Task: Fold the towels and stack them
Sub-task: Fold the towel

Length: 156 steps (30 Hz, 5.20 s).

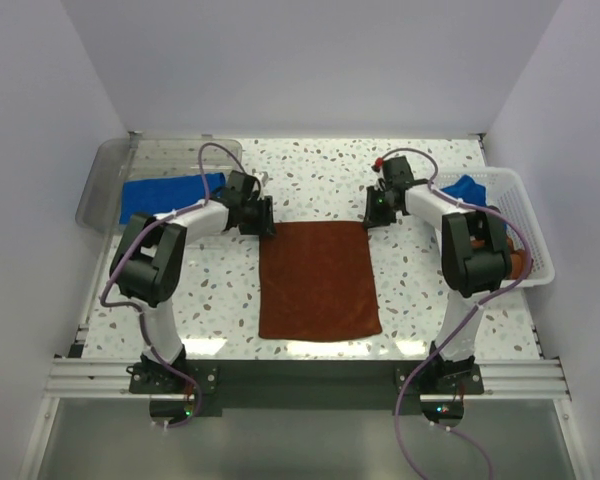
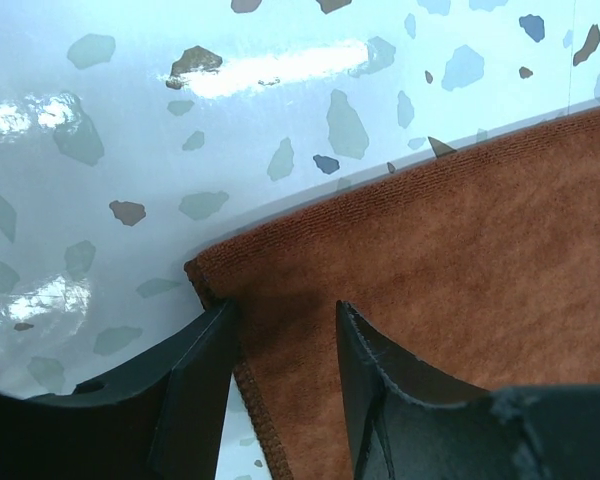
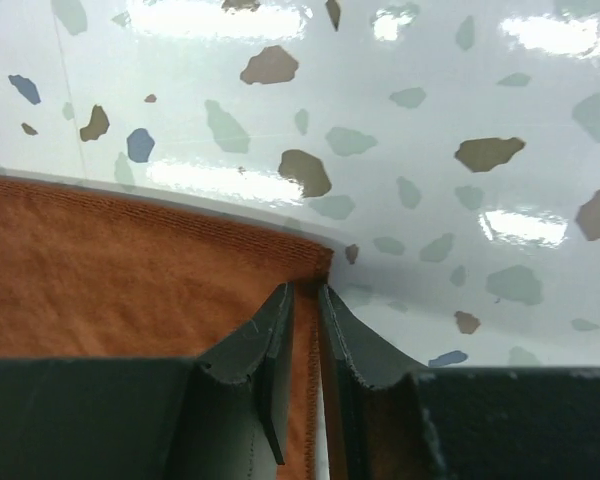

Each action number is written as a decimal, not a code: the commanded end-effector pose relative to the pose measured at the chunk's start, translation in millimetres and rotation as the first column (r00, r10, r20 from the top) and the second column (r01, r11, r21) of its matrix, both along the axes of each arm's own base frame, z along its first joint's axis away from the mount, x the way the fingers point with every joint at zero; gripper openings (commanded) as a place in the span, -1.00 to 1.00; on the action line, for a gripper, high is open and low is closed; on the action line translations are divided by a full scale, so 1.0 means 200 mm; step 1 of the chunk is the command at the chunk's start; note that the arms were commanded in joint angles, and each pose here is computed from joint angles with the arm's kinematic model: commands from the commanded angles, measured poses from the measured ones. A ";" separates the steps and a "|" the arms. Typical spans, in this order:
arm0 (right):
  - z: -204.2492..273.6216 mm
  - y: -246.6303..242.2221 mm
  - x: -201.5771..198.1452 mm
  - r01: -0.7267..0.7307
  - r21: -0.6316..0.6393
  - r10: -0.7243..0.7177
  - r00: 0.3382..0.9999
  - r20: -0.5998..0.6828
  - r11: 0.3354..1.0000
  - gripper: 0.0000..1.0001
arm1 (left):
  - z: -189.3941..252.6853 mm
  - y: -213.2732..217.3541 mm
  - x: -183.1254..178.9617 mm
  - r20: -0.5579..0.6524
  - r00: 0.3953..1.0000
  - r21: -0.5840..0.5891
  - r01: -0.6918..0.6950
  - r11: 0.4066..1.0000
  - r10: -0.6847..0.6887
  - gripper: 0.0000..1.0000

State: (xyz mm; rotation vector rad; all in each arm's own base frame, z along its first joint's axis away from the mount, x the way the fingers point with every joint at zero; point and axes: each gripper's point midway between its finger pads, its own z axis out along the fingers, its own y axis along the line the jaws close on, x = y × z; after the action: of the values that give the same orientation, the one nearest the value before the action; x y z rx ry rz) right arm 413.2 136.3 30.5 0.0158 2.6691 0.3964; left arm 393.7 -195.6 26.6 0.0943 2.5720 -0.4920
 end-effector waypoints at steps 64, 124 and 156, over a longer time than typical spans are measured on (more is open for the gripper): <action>-0.20 -0.13 -0.03 -0.784 -0.145 0.742 0.619 -0.258 0.604 -0.98 | 0.04 -0.02 0.19 -0.003 0.779 0.230 0.611 0.758 -0.627 0.01; 1.34 -0.26 -0.10 -0.174 -0.521 0.493 0.657 0.570 0.835 -1.00 | 1.29 0.09 0.04 0.562 0.675 0.417 0.268 0.869 -0.478 -1.00; 0.88 -0.18 0.32 -0.230 -0.536 0.514 0.717 0.471 0.812 -1.00 | 0.67 0.03 0.56 0.357 0.837 0.405 0.262 0.876 -0.415 -1.00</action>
State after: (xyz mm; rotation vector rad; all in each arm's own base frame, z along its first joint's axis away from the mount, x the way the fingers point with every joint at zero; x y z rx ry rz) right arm 435.3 106.7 181.5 -0.7385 2.1364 0.0043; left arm 467.6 -191.9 137.7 0.7851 2.2313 -0.1159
